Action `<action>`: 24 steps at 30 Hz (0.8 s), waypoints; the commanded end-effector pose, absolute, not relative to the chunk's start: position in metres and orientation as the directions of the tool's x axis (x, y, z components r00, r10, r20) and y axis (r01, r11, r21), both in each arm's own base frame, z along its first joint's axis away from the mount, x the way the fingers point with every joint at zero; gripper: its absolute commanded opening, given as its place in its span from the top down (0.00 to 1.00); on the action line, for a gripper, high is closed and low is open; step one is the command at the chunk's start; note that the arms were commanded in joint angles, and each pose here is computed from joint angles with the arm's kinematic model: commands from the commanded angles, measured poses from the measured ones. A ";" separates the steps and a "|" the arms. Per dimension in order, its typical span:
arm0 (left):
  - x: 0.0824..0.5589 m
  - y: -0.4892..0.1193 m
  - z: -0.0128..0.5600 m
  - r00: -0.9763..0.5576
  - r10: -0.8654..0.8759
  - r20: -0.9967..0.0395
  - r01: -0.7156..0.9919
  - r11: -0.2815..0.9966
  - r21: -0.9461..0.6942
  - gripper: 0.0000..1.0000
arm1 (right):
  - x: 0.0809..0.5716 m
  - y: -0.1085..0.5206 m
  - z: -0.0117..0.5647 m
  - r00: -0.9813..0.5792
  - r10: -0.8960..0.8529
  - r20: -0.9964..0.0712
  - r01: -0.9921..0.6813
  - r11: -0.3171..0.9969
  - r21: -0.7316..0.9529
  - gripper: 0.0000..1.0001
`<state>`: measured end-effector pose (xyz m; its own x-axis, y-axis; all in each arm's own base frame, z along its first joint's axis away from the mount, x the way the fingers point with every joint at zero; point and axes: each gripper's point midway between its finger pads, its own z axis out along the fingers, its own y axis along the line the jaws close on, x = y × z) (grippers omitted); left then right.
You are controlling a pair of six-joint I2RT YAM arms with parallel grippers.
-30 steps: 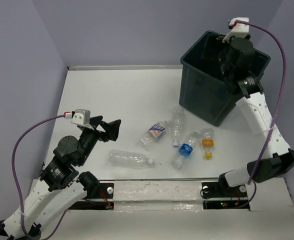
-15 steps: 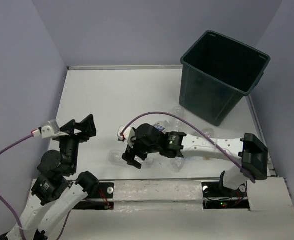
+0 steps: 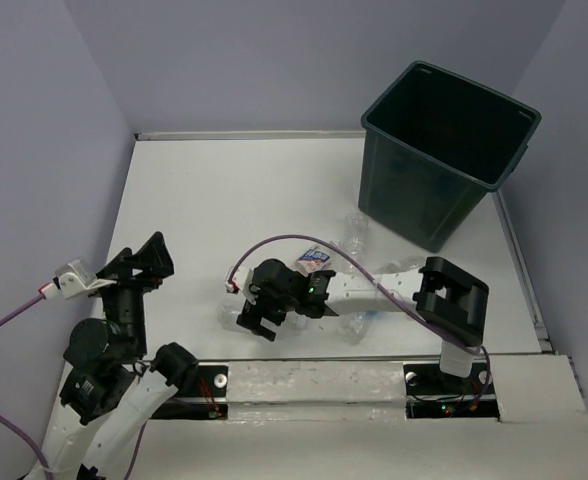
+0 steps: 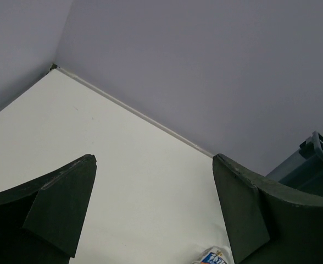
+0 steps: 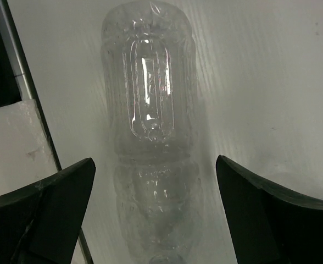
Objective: Put the plastic bottles in the bin
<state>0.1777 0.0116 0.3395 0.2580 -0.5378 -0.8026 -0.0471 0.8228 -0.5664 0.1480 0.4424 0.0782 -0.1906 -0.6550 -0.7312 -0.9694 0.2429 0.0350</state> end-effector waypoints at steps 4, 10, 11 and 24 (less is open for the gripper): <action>0.189 0.004 0.345 0.264 -0.521 -0.812 -0.040 0.835 -0.549 0.04 | 0.145 0.481 0.082 -0.183 -0.598 -0.781 -0.975 0.214 0.064 0.25; 0.191 0.000 0.347 0.259 -0.518 -0.815 -0.023 0.840 -0.542 0.04 | 0.167 0.487 0.136 -0.182 -0.463 -0.867 -0.945 0.327 0.024 0.57; 0.191 -0.001 0.347 0.259 -0.516 -0.817 -0.019 0.843 -0.538 0.04 | 0.172 0.485 0.151 -0.177 -0.433 -0.884 -0.936 0.353 0.014 0.58; 0.228 -0.115 0.321 -0.085 -0.422 -0.903 0.326 0.844 -0.425 0.01 | 0.309 0.240 0.503 0.251 0.051 -0.967 -0.387 0.921 -0.052 0.62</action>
<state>0.2218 -0.0660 0.3207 0.0285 -0.4476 -0.8938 0.1382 0.8873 -0.4400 0.2776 0.3588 0.3615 0.0086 -0.1199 -0.9928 -0.6614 0.7439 -0.0956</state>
